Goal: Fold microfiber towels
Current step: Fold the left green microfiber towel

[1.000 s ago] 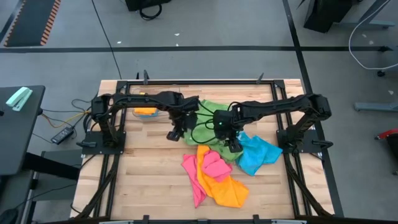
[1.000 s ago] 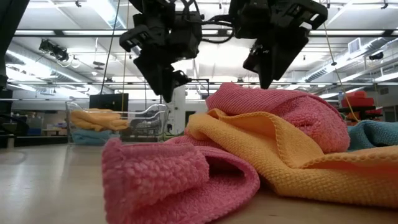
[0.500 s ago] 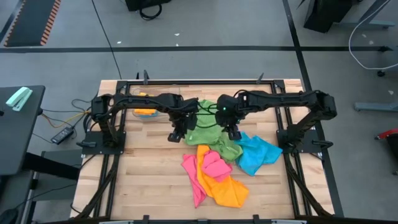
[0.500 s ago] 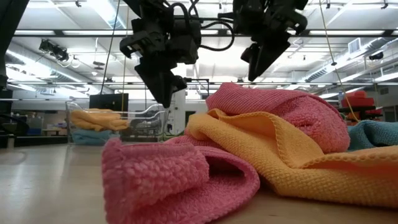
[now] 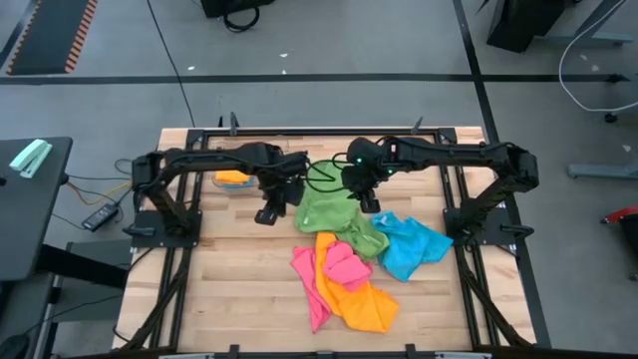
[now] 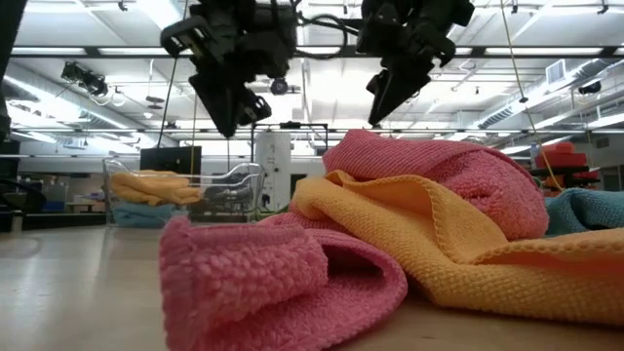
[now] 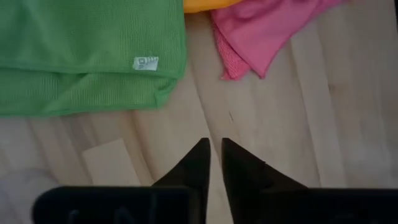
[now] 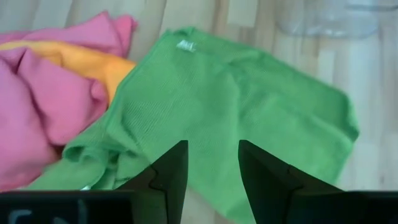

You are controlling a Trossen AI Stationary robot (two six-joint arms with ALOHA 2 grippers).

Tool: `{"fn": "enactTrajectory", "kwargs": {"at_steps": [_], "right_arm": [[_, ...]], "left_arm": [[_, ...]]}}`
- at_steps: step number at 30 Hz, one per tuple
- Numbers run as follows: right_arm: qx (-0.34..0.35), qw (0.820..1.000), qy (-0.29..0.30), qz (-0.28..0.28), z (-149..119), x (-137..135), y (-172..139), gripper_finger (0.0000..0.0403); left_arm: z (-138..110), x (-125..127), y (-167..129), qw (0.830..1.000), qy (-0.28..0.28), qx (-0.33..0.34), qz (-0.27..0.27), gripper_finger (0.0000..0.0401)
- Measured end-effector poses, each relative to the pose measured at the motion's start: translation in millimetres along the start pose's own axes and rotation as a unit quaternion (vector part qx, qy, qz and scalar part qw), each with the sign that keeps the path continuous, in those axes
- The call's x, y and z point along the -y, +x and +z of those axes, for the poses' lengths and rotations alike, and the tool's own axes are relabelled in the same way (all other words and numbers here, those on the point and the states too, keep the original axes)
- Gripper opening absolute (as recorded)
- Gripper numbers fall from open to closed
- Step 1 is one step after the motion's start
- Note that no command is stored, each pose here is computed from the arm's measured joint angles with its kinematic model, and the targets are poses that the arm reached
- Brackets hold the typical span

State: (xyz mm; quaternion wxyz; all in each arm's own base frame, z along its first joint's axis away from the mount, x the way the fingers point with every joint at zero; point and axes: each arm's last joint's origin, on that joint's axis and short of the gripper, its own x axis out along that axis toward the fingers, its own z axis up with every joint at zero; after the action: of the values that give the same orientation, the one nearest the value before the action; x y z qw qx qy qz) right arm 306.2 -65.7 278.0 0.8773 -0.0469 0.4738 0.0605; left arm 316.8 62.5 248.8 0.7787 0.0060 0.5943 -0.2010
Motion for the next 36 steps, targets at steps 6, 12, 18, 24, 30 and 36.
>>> {"fn": "enactTrajectory", "kwargs": {"at_steps": [6,12,18,24,30,36], "right_arm": [[0.043,0.999,-0.016,-0.019,7.2,6.8,-1.0,0.0149],[0.090,0.994,-0.038,-0.043,15.3,15.4,-1.1,0.0149],[0.108,0.991,-0.027,-0.068,13.8,31.3,-5.2,0.0149],[0.105,0.990,0.032,-0.084,5.6,49.8,-8.2,0.0149],[0.108,0.989,0.043,-0.089,4.5,55.1,-6.8,0.0149],[0.087,0.992,0.040,-0.078,5.7,52.1,11.4,0.0149]], "left_arm": [[-21.2,12.5,-2.1,0.999,0.004,0.041,0.021,0.0007],[-34.8,17.2,4.3,0.990,0.015,0.129,0.063,0.0030],[-30.7,11.1,13.3,0.951,0.038,0.280,0.125,0.0027],[-30.1,7.4,21.2,0.922,0.036,0.356,0.144,0.0008],[-36.7,10.8,33.2,0.928,0.008,0.351,0.125,0.0020],[-40.6,16.7,44.2,0.927,0.017,0.354,0.118,0.0012]]}}
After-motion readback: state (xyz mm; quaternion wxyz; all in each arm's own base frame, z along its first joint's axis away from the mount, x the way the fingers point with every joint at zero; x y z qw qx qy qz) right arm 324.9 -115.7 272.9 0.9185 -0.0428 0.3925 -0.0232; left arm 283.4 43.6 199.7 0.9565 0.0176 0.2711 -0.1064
